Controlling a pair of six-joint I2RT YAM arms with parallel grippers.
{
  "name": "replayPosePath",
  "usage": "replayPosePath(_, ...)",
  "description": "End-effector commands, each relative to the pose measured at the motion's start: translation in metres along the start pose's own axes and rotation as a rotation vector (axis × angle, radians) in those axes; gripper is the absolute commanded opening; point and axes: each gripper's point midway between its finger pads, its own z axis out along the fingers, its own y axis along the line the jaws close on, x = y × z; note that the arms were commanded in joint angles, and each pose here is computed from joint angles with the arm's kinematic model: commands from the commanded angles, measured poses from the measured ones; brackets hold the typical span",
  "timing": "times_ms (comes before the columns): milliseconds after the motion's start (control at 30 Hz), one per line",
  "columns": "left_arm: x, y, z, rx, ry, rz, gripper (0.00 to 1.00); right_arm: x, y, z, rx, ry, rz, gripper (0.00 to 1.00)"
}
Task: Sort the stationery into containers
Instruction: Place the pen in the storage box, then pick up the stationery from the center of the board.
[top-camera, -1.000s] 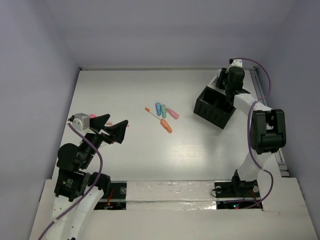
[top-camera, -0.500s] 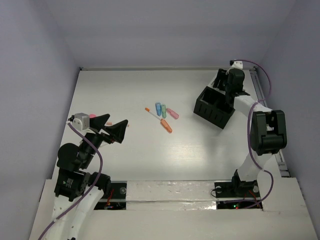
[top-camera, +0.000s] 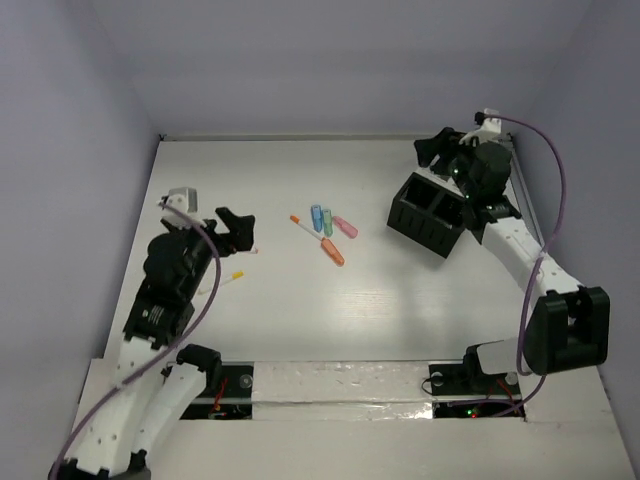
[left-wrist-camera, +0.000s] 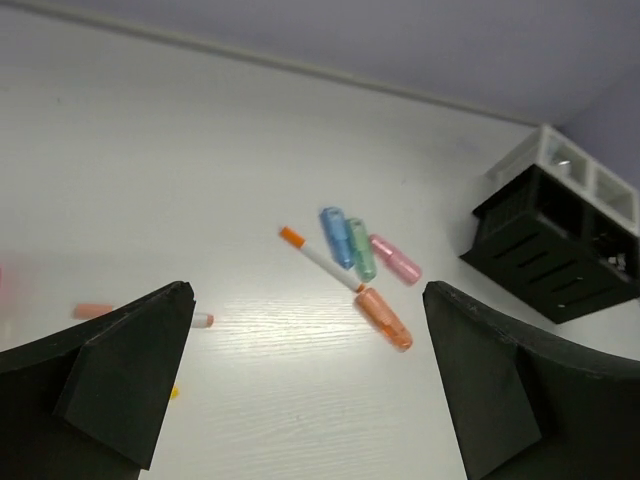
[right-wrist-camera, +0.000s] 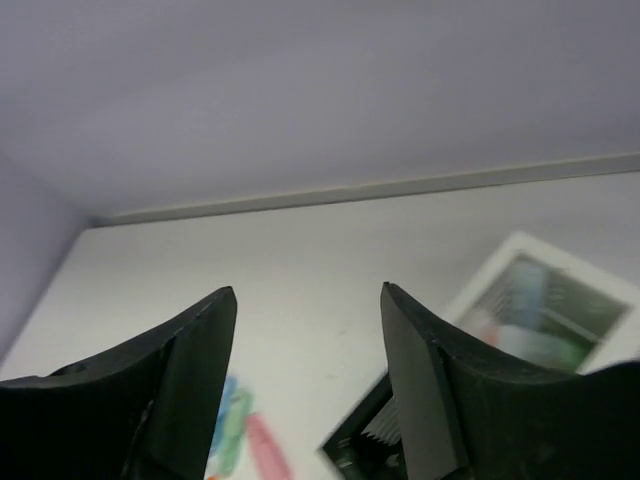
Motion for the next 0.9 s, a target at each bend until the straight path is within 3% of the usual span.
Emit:
replayPosePath(0,0.014,0.020,0.032,-0.131,0.110,0.034,0.99,0.013,0.070,-0.028,-0.192,0.037,0.069,0.63)
replayPosePath(167,0.028,0.071,0.051,-0.395,0.201,0.095,0.98,0.051,0.092,-0.078,-0.247,0.105,0.137,0.62)
replayPosePath(300,0.046,0.124,0.051,-0.584,0.281,0.106,0.84,0.072,0.096,-0.118,-0.289,0.160,0.180,0.63)
replayPosePath(500,0.060,0.197,0.054,-0.817,0.381,0.110,0.80,0.093,0.091,-0.152,-0.322,0.185,0.180,0.64)
replayPosePath(567,0.072,0.205,0.064,-0.825,0.464,0.122,0.79,0.097,0.092,-0.157,-0.340,0.197,0.174,0.64)
replayPosePath(867,0.094,0.250,0.073,-0.972,0.617,0.194,0.77,0.098,0.090,-0.170,-0.352,0.184,0.149,0.64)
